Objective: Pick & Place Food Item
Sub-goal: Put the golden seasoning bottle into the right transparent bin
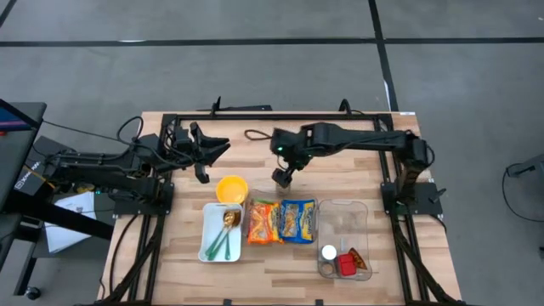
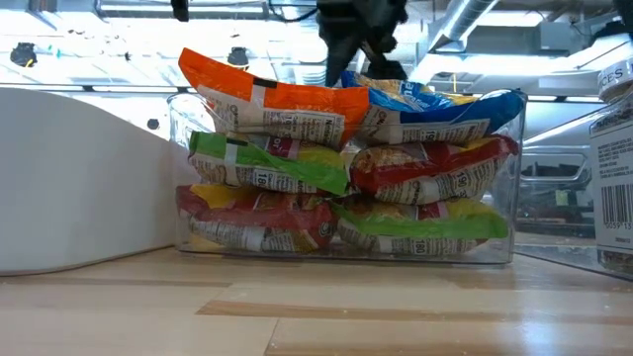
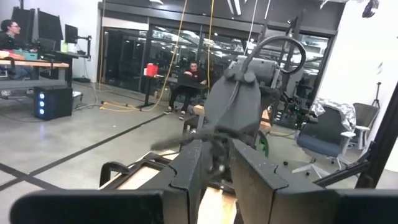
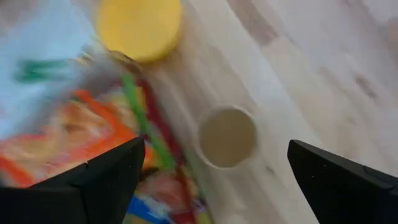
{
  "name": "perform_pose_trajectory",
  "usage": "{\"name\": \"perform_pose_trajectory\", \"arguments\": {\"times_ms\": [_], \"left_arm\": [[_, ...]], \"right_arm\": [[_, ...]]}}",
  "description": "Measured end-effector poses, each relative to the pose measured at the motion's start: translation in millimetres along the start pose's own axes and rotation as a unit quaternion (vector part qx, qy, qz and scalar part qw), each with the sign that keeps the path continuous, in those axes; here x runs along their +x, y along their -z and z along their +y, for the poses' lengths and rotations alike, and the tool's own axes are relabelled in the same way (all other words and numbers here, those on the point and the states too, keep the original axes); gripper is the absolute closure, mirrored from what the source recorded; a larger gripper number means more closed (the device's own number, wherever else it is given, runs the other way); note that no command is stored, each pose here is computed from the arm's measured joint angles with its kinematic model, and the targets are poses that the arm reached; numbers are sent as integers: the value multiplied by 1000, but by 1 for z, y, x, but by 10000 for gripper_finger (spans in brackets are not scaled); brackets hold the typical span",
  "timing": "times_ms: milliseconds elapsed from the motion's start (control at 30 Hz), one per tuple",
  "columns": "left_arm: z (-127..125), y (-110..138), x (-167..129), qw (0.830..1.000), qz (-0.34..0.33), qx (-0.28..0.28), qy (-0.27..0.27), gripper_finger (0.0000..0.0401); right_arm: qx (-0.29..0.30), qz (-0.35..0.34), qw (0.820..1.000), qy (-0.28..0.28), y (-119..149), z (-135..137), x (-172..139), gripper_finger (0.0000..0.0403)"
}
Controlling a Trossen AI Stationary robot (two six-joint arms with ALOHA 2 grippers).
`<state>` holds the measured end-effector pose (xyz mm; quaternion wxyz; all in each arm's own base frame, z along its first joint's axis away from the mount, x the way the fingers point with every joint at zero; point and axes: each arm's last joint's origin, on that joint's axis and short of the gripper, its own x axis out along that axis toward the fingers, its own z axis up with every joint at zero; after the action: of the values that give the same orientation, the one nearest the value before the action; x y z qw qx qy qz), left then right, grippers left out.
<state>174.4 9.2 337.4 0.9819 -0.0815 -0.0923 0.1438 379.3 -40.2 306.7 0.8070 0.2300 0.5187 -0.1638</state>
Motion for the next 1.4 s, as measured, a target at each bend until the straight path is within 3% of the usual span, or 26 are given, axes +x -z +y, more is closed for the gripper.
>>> {"name": "perform_pose_trajectory", "arguments": {"times_ms": [233,433,1000,1400], "left_arm": [[-1,0,0,1000,1,-4,10,325],[-3,0,-1,1000,2,-10,17,325],[-3,0,-1,1000,3,-9,18,325],[-3,0,-1,1000,3,-8,18,325]], "right_arm": [[-49,44,994,83,-16,11,28,14],[-44,105,987,112,-14,4,60,14],[-31,91,992,78,-14,13,59,14],[-45,104,990,83,-10,21,81,14]]}}
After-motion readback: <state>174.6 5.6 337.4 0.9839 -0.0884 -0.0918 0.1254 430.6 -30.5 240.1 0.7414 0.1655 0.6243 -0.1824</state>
